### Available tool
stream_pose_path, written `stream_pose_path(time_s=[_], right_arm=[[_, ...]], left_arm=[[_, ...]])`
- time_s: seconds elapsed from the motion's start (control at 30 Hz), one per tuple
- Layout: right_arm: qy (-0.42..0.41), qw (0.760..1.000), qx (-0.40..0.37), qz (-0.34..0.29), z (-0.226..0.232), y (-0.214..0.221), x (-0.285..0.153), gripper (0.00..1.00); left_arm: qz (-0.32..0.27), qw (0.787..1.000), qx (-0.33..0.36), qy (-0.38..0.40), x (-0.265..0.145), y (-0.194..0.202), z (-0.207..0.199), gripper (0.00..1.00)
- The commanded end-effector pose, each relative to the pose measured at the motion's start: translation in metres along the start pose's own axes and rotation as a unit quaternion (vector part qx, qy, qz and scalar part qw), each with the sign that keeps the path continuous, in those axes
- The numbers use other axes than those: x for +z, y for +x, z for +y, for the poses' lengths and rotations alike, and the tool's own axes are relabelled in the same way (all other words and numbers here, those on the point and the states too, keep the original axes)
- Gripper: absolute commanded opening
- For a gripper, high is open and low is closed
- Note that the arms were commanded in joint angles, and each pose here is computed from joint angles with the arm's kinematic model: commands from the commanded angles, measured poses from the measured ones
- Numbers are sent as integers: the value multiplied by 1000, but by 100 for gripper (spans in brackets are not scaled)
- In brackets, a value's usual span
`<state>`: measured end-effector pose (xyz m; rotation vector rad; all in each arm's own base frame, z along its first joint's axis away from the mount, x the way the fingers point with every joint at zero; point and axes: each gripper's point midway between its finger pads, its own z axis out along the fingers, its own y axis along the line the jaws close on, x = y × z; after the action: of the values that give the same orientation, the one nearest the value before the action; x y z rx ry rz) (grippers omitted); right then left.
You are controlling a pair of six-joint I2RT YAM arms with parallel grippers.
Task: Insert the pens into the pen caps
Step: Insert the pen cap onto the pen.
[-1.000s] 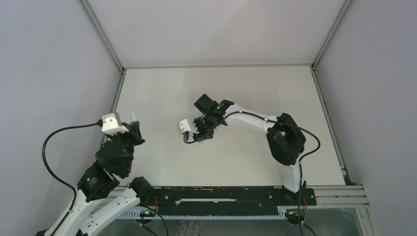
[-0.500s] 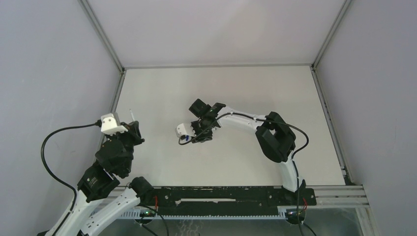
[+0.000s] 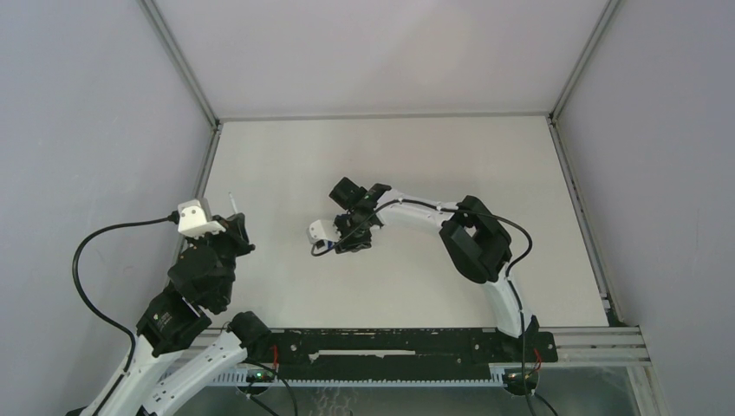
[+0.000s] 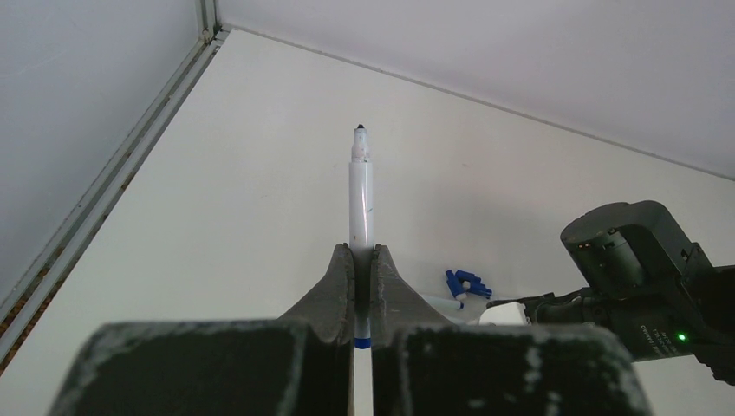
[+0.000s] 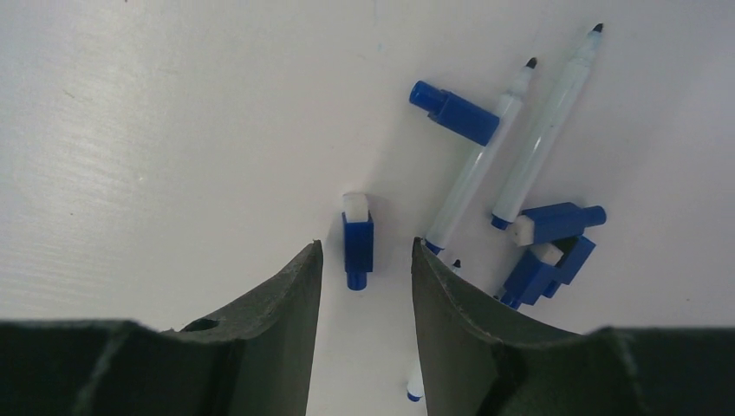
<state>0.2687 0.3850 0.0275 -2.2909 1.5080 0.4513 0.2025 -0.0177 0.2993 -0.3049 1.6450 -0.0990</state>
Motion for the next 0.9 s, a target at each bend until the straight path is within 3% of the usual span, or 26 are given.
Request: stream_pose_path(time_s=[0.0,0.37,0.87], right_arm=[[24,999,-14,-20,-17,-21,-4,50],[-19,1000,-12,-18,-1,-18,4,47],[-17,1000,-5,0,-6,-8,16,44]], left_arm=[[8,1000,0,0,4,7,-4,0],[9,1000,1,0,5,8,-4,0],[10,1000,1,1,5,8,-4,0]])
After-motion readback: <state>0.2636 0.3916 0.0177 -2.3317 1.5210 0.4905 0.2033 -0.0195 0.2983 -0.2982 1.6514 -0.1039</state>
